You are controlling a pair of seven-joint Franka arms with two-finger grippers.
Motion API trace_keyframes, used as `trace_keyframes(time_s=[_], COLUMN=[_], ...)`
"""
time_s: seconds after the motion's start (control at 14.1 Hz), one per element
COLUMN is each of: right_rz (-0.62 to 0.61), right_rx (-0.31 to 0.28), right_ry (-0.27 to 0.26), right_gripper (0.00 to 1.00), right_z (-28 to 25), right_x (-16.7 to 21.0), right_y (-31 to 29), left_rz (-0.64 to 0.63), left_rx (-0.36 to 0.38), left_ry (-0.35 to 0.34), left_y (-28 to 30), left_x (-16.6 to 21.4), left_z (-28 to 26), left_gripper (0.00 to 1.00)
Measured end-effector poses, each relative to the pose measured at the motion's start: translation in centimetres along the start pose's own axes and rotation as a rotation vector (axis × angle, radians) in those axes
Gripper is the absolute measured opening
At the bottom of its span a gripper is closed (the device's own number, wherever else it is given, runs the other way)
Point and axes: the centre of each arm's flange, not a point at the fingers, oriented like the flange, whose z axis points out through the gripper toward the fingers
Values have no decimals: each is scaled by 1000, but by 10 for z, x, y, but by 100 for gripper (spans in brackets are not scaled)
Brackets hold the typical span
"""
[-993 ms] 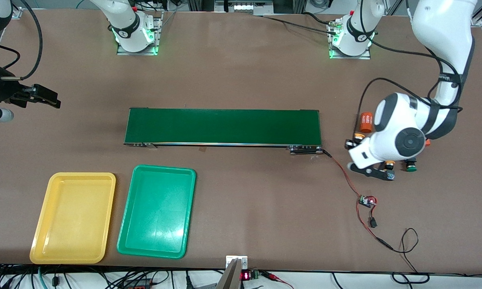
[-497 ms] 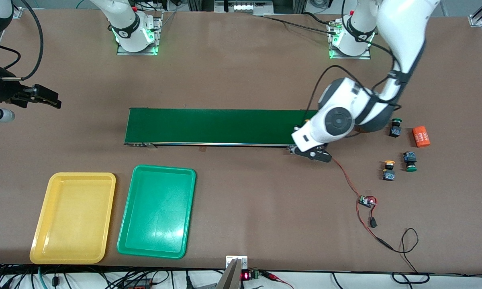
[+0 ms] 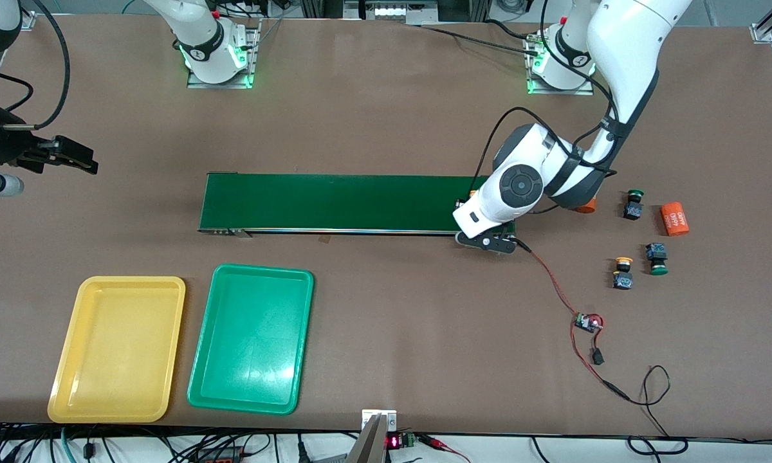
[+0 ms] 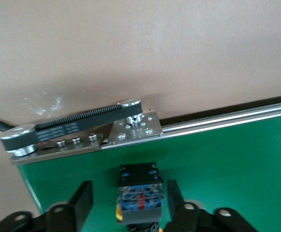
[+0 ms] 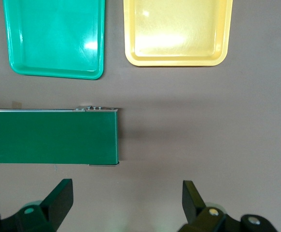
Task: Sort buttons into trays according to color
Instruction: 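Carry the button with the left gripper onto the conveyor end and release, then return the left gripper to the buttons while the right gripper approaches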
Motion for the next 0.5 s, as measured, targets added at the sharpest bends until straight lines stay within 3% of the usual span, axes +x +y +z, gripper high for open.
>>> trace_keyframes(time_s=[0.14,0.21,0.5], right_rz=[0,0,-1], right_rx=[0,0,-1], right_ry=[-10,-16,-34], right_gripper=[100,100,100], right_z=[5,8,18], right_x=[3,4,9], right_y=[0,0,-1], left_rz=[-19,-36,-180], left_rx=[13,20,42], left_ry=[-10,-14,18], left_y=[-7,-16,-121], left_x=[8,13,39], left_z=[-34,-58,-126], left_gripper=[96,100,100])
